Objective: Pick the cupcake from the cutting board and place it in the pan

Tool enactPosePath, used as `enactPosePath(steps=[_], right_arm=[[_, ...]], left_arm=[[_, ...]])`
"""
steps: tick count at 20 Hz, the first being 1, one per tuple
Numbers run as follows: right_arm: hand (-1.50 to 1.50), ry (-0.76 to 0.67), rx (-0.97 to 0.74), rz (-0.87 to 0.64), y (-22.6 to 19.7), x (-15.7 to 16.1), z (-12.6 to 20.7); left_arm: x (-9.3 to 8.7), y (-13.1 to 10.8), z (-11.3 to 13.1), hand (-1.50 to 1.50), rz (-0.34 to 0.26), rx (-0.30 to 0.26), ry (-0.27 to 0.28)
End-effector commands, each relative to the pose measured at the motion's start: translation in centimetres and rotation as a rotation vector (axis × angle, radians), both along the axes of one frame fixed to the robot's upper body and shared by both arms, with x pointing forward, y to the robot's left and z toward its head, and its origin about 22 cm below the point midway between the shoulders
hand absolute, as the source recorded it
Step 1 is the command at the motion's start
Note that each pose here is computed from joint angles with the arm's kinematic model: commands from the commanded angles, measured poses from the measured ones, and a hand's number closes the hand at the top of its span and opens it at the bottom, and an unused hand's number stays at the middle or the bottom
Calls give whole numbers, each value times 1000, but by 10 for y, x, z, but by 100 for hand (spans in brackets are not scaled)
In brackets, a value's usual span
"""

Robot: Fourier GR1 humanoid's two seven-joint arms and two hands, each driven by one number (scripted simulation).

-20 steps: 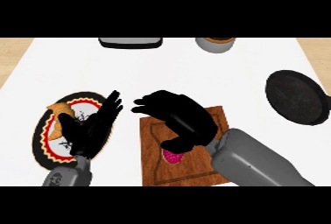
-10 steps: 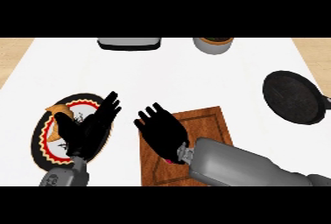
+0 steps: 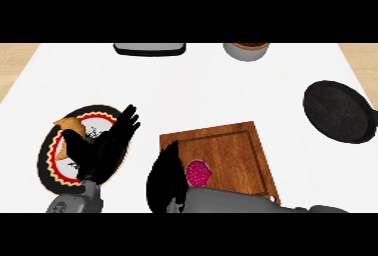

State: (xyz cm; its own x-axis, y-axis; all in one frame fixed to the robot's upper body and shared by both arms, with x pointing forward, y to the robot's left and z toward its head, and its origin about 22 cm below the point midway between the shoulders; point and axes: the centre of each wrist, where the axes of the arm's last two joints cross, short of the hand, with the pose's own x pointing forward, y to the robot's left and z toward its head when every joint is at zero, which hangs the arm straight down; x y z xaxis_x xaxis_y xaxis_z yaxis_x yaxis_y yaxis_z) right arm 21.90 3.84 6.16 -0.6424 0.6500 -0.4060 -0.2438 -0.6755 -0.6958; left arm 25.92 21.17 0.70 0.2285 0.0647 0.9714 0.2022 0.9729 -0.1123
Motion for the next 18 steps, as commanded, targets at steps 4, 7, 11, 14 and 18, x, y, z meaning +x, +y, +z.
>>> enactPosePath(steps=[4, 7, 11, 14, 18], right_arm=[[-150, -21, -126, -121, 5, -28, -7], [-150, -90, -135, -117, 7, -30, -13], [-150, -124, -142, -126, 6, -34, -19], [-150, -198, -204, -102, 5, -33, -27], [-150, -206, -229, -117, 4, -25, -33]], left_arm=[[-12, 6, -7, 0, -3, -1, -10], [-10, -1, 6, 0, -13, -4, -18], [-6, -6, -12, 0, -8, -15, -1], [-3, 19, 0, 0, 17, -2, -3], [-2, -17, 12, 0, 1, -23, -11]])
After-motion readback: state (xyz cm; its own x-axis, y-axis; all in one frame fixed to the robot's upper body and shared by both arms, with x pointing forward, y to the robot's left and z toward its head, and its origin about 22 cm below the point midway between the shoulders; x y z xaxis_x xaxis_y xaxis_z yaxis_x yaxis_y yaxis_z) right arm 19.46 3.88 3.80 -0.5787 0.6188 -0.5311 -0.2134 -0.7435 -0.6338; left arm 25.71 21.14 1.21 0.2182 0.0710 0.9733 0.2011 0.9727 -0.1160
